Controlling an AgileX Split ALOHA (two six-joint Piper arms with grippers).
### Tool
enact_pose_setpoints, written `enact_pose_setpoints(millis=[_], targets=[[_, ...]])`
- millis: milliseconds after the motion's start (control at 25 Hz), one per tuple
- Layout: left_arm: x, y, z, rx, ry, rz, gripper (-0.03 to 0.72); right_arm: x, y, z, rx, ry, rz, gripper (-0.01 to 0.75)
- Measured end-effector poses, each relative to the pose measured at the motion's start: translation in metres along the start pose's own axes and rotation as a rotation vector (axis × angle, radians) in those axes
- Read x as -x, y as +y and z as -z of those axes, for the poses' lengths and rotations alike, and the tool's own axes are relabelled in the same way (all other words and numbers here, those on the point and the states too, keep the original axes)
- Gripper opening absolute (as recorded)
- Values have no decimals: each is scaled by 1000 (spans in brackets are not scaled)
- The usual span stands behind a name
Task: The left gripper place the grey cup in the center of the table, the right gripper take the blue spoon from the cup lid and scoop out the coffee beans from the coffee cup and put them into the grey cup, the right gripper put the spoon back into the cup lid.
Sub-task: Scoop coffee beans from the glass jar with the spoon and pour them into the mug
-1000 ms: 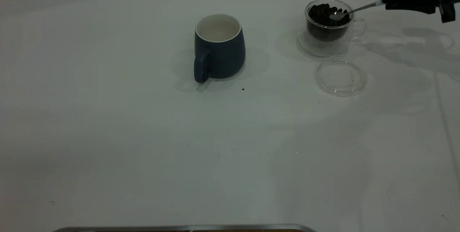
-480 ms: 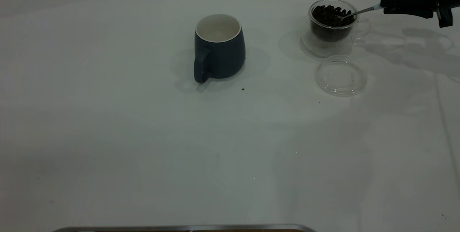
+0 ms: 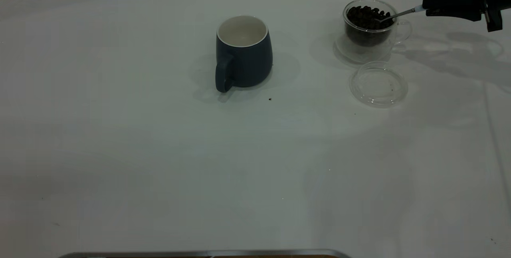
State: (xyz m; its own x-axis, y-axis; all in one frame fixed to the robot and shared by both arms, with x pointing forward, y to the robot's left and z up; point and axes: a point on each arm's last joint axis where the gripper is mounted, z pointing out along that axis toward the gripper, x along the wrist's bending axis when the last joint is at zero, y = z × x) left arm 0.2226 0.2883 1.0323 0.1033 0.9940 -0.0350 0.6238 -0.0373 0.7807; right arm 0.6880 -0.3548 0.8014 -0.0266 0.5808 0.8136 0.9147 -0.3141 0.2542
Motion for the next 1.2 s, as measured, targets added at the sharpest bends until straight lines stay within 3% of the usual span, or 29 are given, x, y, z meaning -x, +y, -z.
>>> enact_pose_setpoints(millis=[720, 1200], targets=[[0, 0, 0, 0, 0, 0, 475, 3, 4, 20, 36, 107, -75, 101], [0, 0, 0, 0, 0, 0, 475, 6, 6, 26, 60, 119, -108, 101]])
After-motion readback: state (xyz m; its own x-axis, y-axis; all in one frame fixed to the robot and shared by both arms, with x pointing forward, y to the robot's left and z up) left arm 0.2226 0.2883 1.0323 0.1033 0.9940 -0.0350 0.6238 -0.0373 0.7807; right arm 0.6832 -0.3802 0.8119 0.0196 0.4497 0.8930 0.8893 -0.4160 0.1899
